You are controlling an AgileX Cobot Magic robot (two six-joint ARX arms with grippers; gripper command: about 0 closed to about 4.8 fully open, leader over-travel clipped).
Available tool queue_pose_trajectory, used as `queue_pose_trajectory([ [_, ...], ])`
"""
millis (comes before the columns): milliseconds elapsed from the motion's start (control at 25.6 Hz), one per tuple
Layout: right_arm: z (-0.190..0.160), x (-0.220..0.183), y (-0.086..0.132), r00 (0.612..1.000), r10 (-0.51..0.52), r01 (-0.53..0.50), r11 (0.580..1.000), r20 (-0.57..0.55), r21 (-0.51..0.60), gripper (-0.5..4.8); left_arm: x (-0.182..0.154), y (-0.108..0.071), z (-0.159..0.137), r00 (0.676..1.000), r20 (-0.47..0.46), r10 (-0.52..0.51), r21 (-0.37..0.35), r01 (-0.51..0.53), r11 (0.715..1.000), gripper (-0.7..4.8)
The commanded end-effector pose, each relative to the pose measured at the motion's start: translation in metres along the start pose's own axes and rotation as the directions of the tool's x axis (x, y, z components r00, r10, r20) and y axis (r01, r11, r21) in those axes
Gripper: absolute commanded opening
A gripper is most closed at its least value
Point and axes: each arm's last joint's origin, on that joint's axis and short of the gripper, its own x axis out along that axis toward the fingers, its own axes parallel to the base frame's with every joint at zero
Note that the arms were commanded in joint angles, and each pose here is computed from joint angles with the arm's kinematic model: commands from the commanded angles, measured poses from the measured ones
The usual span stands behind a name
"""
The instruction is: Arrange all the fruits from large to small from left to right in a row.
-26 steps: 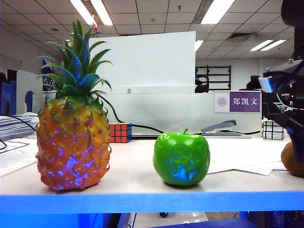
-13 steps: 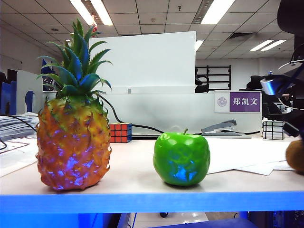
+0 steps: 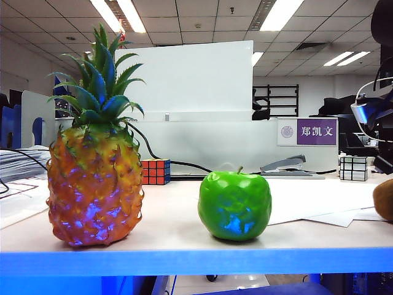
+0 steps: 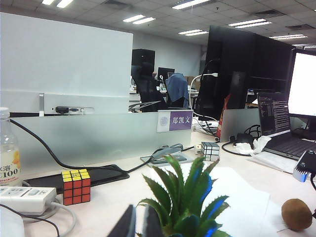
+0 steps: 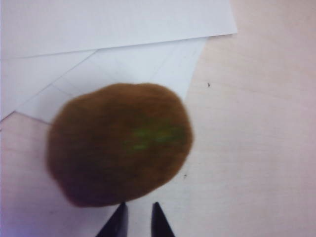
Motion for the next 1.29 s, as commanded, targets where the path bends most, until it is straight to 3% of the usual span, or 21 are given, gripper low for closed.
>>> queue_pose_trajectory([
  [39,0.003,-0.001,0.0,1.0,0.0,0.0,1.0,0.019,0.02,0.78,0.0,-0.001,0.002,1.0,0.015,-0.007,0.011,0.007,1.0,0.35],
  [78,0.003,-0.001,0.0,1.0,0.0,-0.001,1.0,0.02,0.027,1.36,0.0,-0.001,0.002,1.0,0.015,-0.007,0.011,0.007,1.0,0.35],
  [156,0.003,-0.001,0.0,1.0,0.001,-0.002,1.0,0.023,0.029,3.42,0.0,-0.001,0.002,1.0,0.015,-0.007,0.011,0.007,1.0,0.35],
  [195,0.003,-0.001,0.0,1.0,0.004,-0.004,1.0,0.025,0.03,4.02,0.0,-0.001,0.002,1.0,0.015,-0.007,0.011,0.007,1.0,0.35],
  [234,0.003,-0.001,0.0,1.0,0.006,-0.007,1.0,0.026,0.03,4.23,0.0,-0.001,0.002,1.0,0.015,-0.007,0.011,0.007,1.0,0.35],
  [897,0.009,0.003,0.001,0.997,0.016,-0.02,0.998,0.071,0.055,4.23,0.0,-0.001,0.002,1.0,0.014,-0.007,0.011,0.007,1.0,0.35],
  [1170,0.007,0.017,0.007,1.0,0.015,-0.016,0.999,0.013,0.036,4.22,0.0,-0.001,0.002,1.0,0.014,-0.007,0.015,0.007,1.0,0.35],
  [1248,0.006,0.019,0.008,1.0,0.015,-0.015,0.999,0.003,0.034,4.05,0.0,0.0,0.002,1.0,0.014,-0.006,0.018,0.006,1.0,0.35],
  [1287,0.006,0.02,0.008,1.0,0.015,-0.015,0.999,0.001,0.033,3.72,0.0,-0.001,0.002,1.0,0.014,-0.007,0.018,0.007,1.0,0.35],
])
